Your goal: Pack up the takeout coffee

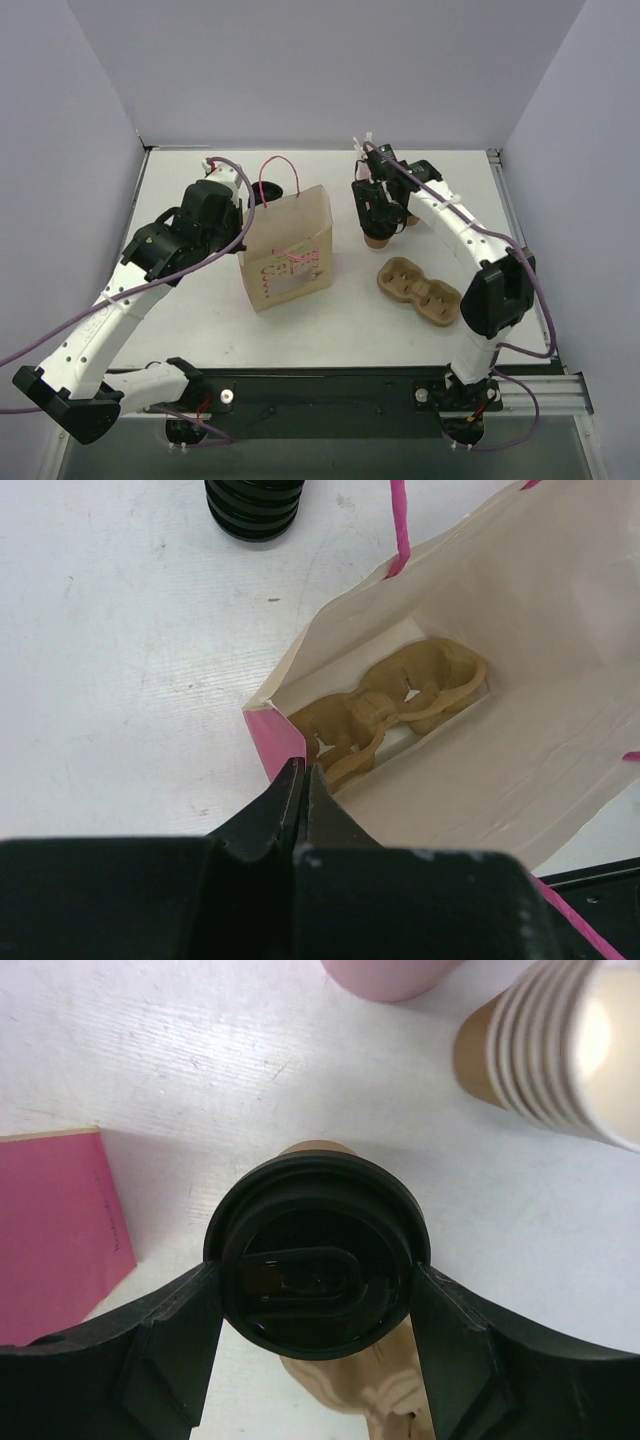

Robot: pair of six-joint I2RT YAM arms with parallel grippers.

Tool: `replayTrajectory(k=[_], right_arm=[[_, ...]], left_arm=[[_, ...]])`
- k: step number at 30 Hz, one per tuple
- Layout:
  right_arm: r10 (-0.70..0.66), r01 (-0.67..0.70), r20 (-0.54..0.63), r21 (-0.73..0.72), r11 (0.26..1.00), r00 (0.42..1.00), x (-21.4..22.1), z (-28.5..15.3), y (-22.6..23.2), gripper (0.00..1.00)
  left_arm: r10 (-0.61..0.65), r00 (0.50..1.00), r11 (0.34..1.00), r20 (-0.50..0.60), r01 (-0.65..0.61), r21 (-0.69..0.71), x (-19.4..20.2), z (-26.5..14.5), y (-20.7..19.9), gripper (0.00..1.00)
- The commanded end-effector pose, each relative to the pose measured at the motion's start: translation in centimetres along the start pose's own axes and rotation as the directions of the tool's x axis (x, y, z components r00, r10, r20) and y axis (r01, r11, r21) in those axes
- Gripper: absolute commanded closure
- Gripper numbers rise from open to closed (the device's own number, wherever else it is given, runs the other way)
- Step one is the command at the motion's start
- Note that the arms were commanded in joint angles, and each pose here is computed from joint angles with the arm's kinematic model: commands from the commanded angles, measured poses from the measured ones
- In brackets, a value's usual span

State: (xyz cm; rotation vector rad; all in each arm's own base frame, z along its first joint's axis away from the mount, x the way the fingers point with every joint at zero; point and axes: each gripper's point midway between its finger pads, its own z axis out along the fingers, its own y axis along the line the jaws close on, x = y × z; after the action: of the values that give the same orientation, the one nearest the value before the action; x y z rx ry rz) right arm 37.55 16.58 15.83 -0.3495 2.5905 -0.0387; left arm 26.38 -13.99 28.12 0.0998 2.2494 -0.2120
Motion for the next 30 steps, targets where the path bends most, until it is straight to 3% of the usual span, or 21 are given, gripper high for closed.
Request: replayTrajectory(k=[1, 5, 14, 20, 30], right_arm=[[0.054, -0.054, 0.241, -0.008, 0.999, 0.969, -3.9, -11.0, -1.1, 0.44], [0.088, -0.064, 0.397, -0.072, 0.995, 0.914, -6.4, -17.2, -0.7, 0.46], [0.034, 0.171, 0.617, -0.27, 0.948, 0.786, -9.4, -26.8, 6.4, 0.46], [-0.044, 0.331, 0.635, -0.34, 0.88, 0.771, -8.5, -27.0, 11.2, 0.46], [-0.262, 0.484, 0.572, -0.278, 0.83, 0.778, -4.2, -23.0, 14.7, 0.48]], left_arm=[[-0.054, 0.997, 0.999, 0.047, 0.053, 0.008, -1.8, -0.8, 0.0, 1.0], [-0.067, 0.997, 0.997, 0.044, 0.066, 0.026, -1.8, -0.6, -0.3, 1.0], [-0.074, 0.996, 0.996, 0.058, 0.07, 0.062, -2.4, 0.0, -1.1, 1.0], [-0.087, 0.992, 0.989, 0.092, 0.075, 0.125, -3.6, -0.3, -2.3, 1.0], [-0.127, 0.981, 0.958, 0.144, 0.083, 0.275, -6.2, -0.3, -5.5, 1.0]])
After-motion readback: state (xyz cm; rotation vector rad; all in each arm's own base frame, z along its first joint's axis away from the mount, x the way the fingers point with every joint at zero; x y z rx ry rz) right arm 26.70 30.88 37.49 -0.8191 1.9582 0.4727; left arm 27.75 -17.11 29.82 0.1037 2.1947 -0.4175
